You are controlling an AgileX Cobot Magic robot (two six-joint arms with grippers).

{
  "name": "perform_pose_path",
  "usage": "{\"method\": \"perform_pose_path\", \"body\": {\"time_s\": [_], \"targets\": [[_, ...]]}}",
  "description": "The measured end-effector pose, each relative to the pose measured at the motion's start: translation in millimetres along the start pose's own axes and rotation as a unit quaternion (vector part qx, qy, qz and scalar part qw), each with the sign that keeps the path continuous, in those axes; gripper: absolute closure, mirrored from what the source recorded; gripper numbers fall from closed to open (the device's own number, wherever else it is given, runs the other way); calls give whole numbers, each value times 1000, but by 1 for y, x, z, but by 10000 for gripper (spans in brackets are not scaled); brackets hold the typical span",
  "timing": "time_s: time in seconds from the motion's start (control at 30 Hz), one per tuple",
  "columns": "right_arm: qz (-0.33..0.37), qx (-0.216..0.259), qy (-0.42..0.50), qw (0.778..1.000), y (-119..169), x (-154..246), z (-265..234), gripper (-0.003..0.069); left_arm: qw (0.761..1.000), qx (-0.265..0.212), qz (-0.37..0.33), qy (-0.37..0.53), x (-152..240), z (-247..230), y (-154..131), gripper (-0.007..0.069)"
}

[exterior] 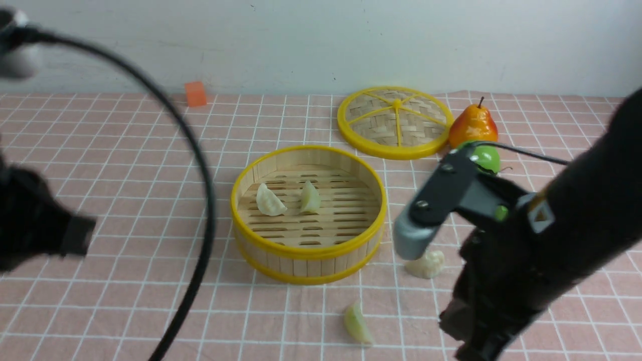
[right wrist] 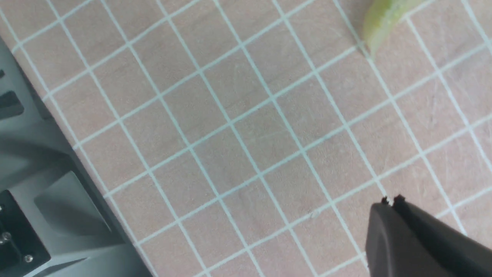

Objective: Put the dumplings into the steamer on the table with the pink tablecloth.
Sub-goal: 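Reach for and grasp a dumpling lying on the table beside the steamer, then place the dumpling in the bamboo steamer basket with the right gripper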

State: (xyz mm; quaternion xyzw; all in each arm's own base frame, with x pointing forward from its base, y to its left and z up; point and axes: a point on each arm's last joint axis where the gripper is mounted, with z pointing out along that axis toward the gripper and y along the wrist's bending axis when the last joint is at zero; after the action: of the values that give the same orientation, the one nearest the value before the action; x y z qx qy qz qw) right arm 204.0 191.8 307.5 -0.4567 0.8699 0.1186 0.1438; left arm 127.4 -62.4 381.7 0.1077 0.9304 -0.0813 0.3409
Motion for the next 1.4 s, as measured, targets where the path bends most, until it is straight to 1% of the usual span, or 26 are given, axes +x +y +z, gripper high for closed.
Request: {"method": "perform_pose_path", "body": {"time_s": [0.07,0.1,0.13,0.2,0.23,0.27,0.3,0.33,0.4,0.47,0.5,0.53,0.57,0.6,0.7,0.73,0.77,0.8,0.83,0.87,0.9,0.97,1.1,1.23,1.33,1.4], "targets": [[-4,6,14,1000,3,-14,12,654,1000,5,-5,-4,25,-1,6,639],[-5,8,15,1000,2,-15,13,652,1000,8,-6,-9,26,-3,6,639],[-5,9,23,1000,2,-24,21,638,1000,13,-10,-12,41,-4,9,639],[1,8,35,999,-1,-36,36,591,999,25,-17,-26,58,-11,13,639],[10,7,43,999,-4,-44,47,536,999,36,-23,-33,68,-14,15,639],[10,7,43,999,-4,-45,48,536,999,36,-23,-32,68,-14,15,639],[24,7,49,998,-8,-51,61,453,998,44,-28,-38,76,-18,16,639],[35,8,51,998,-10,-55,71,406,998,48,-29,-39,79,-19,17,639],[58,10,55,997,-14,-60,90,272,998,49,-31,-37,83,-22,18,639],[79,13,58,995,-18,-63,109,166,998,47,-28,-31,84,-22,18,639],[87,16,59,994,-20,-64,116,133,998,47,-25,-29,84,-21,18,639],[91,17,59,994,-20,-64,118,119,998,47,-24,-29,84,-21,18,639],[105,26,64,992,-24,-65,134,81,999,46,-17,-24,85,-21,18,639],[116,33,67,990,-27,-64,143,74,999,45,-14,-23,86,-21,18,639],[150,59,73,984,-34,-62,166,97,999,44,-5,-19,86,-21,18,639],[153,60,71,984,-35,-62,167,101,999,44,-5,-19,86,-21,18,639],[165,70,69,981,-37,-62,174,154,999,43,0,-17,87,-21,18,639],[170,73,68,980,-38,-62,176,187,999,43,2,-15,87,-21,18,639],[174,73,67,980,-38,-62,176,249,999,42,6,-13,87,-21,18,639],[174,73,67,980,-38,-62,176,260,999,42,7,-13,87,-21,18,639],[170,77,64,980,-39,-63,176,363,999,42,12,-12,88,-21,19,639],[168,78,65,981,-39,-63,176,459,999,41,16,-11,88,-21,19,639],[143,77,83,983,-39,-65,170,448,999,41,19,-11,88,-21,19,639],[100,93,75,988,-41,-89,133,448,999,38,21,-9,88,-21,19,639],[92,118,7,989,-52,-121,90,448,999,35,22,-10,88,-21,20,639],[99,126,-22,987,-61,-131,75,448,999,34,22,-11,88,-21,20,639]]}}
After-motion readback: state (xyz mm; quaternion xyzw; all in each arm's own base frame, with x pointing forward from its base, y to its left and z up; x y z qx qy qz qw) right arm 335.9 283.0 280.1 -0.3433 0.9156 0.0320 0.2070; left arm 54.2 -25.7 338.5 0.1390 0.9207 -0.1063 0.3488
